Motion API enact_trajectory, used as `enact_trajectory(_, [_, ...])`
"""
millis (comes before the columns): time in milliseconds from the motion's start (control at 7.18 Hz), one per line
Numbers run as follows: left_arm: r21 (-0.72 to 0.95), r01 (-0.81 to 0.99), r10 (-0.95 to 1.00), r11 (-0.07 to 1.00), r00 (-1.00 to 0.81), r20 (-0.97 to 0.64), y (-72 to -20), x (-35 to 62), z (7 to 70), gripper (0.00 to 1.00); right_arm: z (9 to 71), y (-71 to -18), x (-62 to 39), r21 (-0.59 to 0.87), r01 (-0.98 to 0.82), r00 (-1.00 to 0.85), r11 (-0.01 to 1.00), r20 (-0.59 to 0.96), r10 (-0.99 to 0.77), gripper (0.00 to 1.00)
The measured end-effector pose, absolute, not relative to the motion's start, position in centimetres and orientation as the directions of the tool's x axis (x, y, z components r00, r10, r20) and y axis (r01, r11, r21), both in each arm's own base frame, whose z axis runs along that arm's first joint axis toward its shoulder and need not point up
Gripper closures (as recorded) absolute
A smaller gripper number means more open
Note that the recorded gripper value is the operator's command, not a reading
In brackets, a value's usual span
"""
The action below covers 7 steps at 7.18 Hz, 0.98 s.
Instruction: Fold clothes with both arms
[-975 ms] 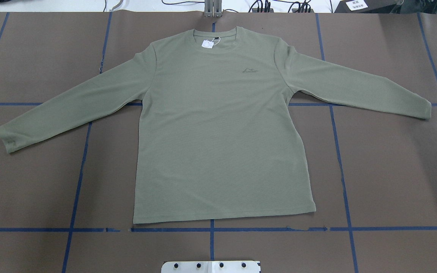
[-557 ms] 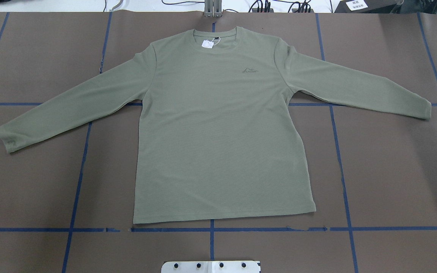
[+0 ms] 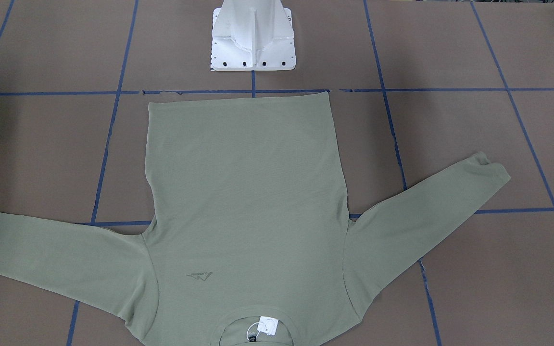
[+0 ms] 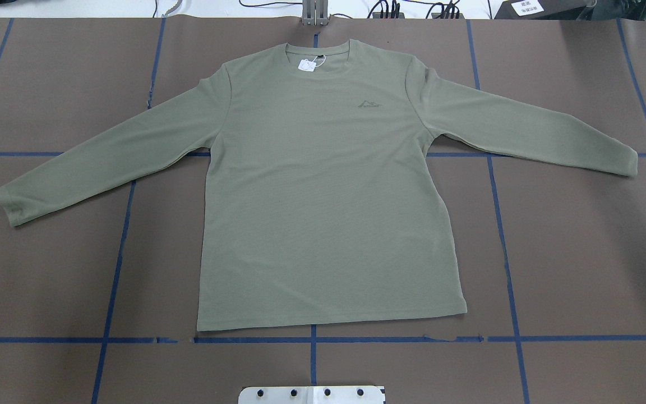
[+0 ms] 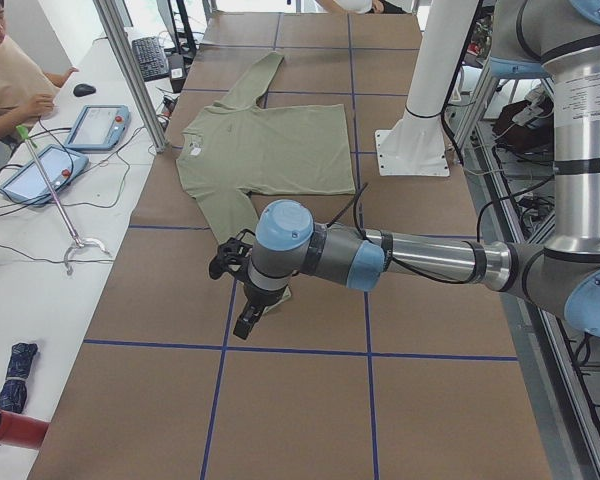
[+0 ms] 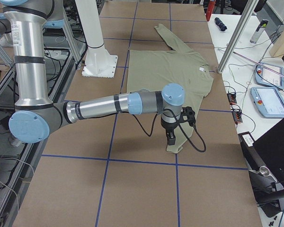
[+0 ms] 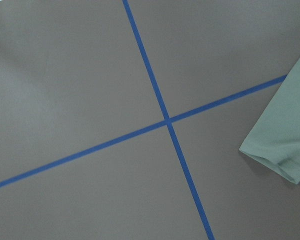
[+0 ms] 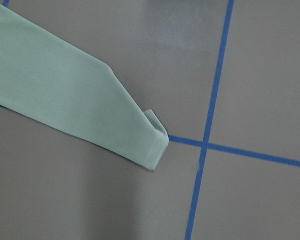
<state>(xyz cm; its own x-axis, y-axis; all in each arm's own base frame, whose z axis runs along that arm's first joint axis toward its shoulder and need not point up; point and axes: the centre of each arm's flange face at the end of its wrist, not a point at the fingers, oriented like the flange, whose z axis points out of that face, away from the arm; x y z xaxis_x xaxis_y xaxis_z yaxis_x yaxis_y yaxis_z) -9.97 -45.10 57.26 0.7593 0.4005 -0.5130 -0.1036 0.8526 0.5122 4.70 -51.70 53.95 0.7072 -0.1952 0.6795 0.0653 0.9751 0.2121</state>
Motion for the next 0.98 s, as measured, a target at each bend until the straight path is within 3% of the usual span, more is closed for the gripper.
enact_trajectory(418, [0.579, 0.027, 0.351, 0.815, 0.772, -0.53, -46.1, -10.1, 54.9, 0.0, 54.6, -54.6, 4.1, 0.36, 0.038, 0.688, 0.932, 0.667, -0.286, 0.0])
enact_trajectory(836, [0.575, 0.054, 0.333, 0.816, 0.769, -0.545, -46.1, -10.0, 54.5, 0.0, 61.4, -57.3, -2.6, 0.382, -0.08, 0.646, 0.921, 0.723, -0.244, 0.23])
enact_trajectory(975, [0.58, 0.055, 0.335, 0.813, 0.77, -0.543, -46.1, -10.0, 54.5, 0.0, 63.1, -58.1, -4.9, 0.38, -0.086, 0.639, 0.921, 0.73, -0.242, 0.26])
